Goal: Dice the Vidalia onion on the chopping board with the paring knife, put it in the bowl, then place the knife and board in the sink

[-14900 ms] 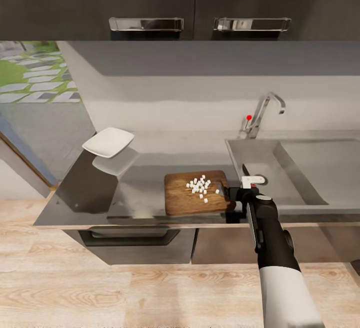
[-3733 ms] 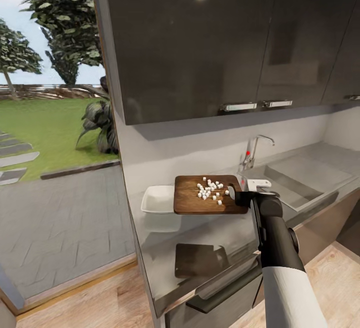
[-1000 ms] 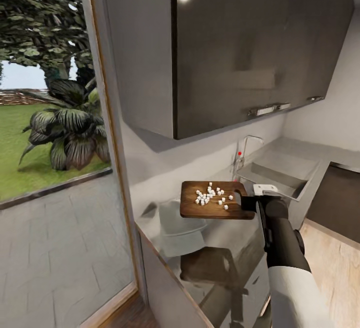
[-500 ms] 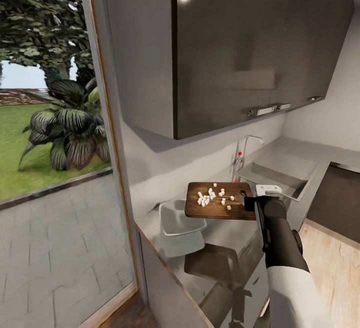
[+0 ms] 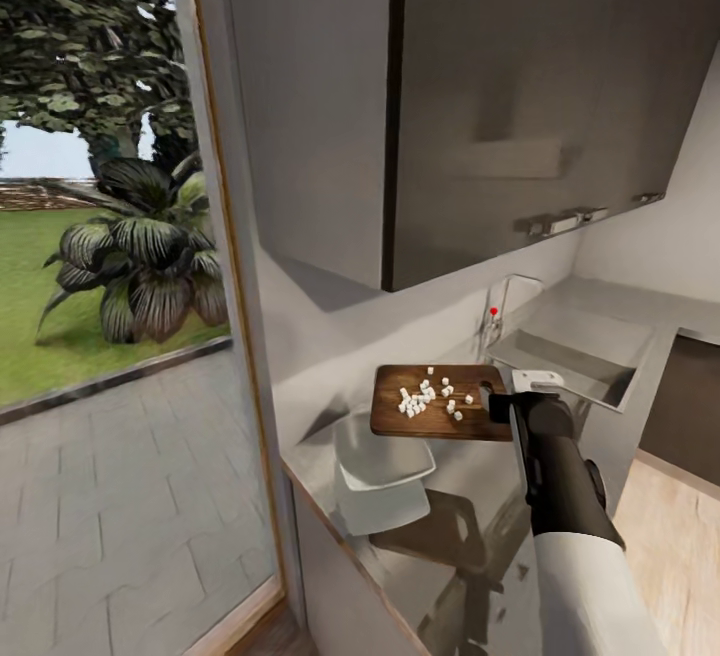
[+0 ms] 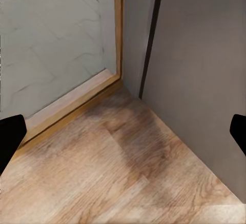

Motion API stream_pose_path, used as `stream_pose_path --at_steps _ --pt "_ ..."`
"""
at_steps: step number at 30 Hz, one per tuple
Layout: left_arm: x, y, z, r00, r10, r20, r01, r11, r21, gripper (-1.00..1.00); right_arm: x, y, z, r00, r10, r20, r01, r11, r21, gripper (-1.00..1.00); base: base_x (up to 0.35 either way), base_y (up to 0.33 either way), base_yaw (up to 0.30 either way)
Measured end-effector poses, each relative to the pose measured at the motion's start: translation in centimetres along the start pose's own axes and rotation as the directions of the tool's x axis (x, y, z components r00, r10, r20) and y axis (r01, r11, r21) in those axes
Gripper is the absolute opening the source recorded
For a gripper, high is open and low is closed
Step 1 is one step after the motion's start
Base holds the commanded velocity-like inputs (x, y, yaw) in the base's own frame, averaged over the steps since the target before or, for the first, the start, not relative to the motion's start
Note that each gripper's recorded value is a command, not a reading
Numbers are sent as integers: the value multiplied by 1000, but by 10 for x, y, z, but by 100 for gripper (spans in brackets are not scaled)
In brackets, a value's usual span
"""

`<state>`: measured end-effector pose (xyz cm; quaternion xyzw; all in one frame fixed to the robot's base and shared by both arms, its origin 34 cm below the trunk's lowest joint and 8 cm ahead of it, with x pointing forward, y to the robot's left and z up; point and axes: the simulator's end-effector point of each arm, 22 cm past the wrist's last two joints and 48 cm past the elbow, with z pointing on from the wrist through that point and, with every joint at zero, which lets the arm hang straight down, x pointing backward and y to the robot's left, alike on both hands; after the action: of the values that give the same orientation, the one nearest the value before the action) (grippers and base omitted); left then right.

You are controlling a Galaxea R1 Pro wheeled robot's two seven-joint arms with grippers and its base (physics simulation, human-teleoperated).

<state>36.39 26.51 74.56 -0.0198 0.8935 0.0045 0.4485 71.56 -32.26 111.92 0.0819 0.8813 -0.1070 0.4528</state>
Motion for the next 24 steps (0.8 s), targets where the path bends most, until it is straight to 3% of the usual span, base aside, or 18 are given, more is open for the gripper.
stream_pose_path --at_steps 24 --pt "-1 0 0 1000 1 2 -1 1000 1 100 -3 -3 0 1000 -2 15 2 1000 10 -100 1 17 0"
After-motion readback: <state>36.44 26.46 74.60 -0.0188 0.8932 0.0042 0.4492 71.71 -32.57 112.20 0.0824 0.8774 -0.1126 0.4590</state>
